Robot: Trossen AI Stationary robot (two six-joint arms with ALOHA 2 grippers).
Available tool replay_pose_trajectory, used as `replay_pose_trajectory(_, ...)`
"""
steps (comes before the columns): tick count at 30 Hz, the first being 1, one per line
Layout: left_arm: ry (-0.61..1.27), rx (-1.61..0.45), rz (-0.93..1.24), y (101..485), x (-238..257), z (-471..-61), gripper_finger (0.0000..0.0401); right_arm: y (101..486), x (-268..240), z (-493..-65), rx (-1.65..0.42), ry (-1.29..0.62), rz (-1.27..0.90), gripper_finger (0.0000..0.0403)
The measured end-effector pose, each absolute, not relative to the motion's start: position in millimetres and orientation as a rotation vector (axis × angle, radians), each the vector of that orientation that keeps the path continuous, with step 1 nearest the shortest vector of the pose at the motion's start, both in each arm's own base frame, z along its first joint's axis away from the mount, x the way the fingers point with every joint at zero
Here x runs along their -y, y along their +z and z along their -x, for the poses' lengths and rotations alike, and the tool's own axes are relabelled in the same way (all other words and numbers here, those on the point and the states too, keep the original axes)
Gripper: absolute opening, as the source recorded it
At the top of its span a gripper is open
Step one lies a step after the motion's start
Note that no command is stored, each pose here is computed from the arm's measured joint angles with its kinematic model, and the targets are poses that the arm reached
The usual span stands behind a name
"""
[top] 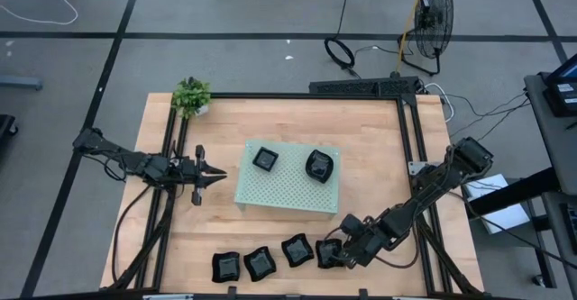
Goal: Pick & Place Mini shaped plates
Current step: Put the distorted square plate on the shelf
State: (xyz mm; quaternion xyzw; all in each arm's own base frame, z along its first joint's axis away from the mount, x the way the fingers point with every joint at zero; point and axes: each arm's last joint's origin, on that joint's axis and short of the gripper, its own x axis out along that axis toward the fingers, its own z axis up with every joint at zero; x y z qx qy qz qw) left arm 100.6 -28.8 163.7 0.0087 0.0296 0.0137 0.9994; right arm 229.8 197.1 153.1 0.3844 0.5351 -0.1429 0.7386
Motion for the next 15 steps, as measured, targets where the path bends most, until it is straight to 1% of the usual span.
replay_pose_trajectory(8,0.027,-0.059,-0.017,163.7,28.8,-100.5,0.0051,154.8,-197.2,-228.1,-1.186,-0.279,-0.865,0.0137)
replay_pose_trajectory(15,0.027,-0.059,-0.017,163.7,28.8,-100.5,0.0051,170.6,-194.4,-227.4,-1.091,-0.263,-0.880,0.0137)
